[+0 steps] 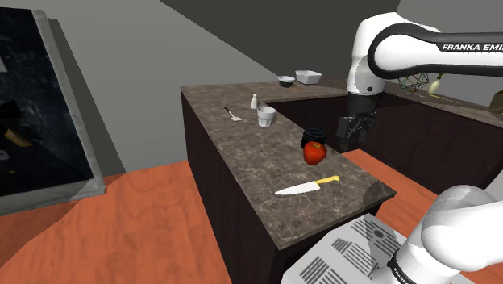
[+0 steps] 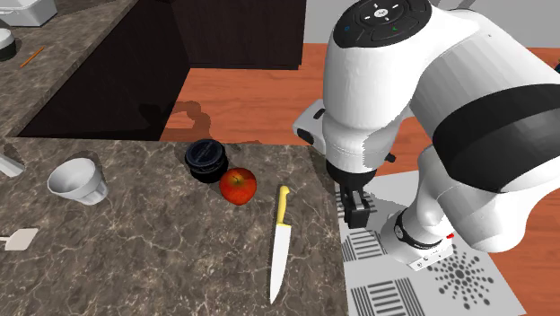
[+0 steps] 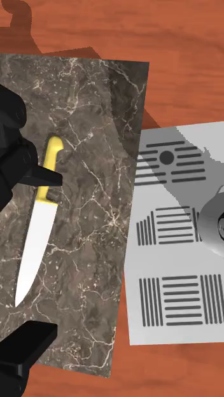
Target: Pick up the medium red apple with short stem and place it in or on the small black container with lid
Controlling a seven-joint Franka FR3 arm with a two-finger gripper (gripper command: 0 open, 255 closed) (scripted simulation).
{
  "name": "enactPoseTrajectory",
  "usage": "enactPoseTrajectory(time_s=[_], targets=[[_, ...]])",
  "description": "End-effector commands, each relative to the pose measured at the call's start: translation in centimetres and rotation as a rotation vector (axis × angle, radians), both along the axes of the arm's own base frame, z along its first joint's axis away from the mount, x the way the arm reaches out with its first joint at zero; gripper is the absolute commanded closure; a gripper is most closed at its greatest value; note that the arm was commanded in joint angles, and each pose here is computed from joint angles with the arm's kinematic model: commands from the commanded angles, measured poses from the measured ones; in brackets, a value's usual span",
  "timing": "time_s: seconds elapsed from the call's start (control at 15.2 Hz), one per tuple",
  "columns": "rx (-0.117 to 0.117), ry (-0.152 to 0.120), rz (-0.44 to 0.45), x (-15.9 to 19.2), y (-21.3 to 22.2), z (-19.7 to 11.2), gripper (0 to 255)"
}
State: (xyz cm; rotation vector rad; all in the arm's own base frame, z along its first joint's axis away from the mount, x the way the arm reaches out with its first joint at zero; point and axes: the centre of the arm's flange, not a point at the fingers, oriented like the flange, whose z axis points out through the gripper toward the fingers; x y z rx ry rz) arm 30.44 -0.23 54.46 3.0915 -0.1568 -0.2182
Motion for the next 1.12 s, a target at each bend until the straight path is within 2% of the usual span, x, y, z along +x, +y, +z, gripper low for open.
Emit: enactPoseTrajectory(time_s=[0.0,0.53,1.06], targets=[[0.0,0.0,0.0,0.0,0.0,0.0,0],[-0.003,-0.041,0.237,4.8,-7.5,-4.0,0],[-0.005,-0.081,0.473,11.5,-13.5,-7.7,0]])
